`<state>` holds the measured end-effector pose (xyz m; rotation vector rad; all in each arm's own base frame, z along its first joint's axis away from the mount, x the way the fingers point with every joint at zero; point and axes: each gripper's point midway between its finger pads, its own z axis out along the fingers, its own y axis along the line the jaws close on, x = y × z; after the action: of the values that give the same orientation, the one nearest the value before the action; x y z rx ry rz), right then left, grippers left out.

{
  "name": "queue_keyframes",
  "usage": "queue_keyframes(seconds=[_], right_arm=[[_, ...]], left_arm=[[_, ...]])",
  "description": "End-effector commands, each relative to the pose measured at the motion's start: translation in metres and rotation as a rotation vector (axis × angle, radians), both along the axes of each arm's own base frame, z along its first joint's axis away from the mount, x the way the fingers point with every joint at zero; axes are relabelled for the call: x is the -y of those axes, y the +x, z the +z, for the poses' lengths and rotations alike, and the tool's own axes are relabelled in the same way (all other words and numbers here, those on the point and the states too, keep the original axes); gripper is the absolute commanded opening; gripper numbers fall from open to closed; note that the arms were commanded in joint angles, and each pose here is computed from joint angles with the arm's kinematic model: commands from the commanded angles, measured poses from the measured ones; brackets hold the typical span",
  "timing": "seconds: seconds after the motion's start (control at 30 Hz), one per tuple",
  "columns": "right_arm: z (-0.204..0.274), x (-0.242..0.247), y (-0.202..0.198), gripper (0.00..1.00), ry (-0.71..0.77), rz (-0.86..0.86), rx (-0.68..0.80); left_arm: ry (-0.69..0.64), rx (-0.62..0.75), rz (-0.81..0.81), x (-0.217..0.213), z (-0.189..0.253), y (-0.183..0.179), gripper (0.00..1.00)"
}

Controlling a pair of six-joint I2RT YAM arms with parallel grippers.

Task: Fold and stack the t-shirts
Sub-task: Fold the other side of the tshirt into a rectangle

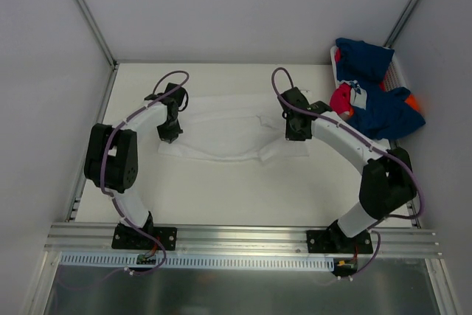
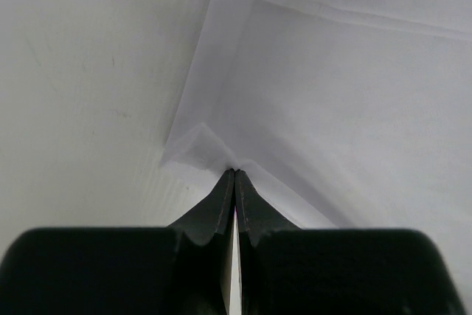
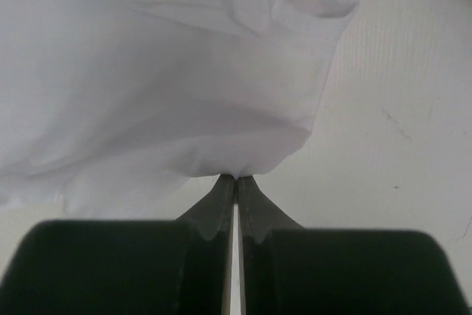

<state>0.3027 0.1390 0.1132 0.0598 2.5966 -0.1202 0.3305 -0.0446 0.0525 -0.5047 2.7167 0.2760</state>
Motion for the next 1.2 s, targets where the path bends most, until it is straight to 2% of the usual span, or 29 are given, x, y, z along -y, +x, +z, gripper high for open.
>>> queue_keyframes(seconds=[0.0,0.17,0.6,1.17], right_arm=[[0.009,0.013,0.030,0.00,-0.044,-0.001,0.006],[0.010,0.020,0.069,0.00,-0.027,-0.021,-0.001],[0.007,0.020,0.141,0.00,-0.036,0.004,-0.037],[-0.008,0.040,0.181,0.00,-0.028,-0.040,-0.092]], left_arm=[[0.038,0.002,-0.004,-0.007,0.007,0.019,0.00],[0.037,-0.010,0.006,-0.011,0.000,0.033,0.00],[0.035,0.055,-0.026,-0.015,0.022,0.084,0.00],[0.029,0.019,-0.029,-0.022,0.007,0.118,0.00]])
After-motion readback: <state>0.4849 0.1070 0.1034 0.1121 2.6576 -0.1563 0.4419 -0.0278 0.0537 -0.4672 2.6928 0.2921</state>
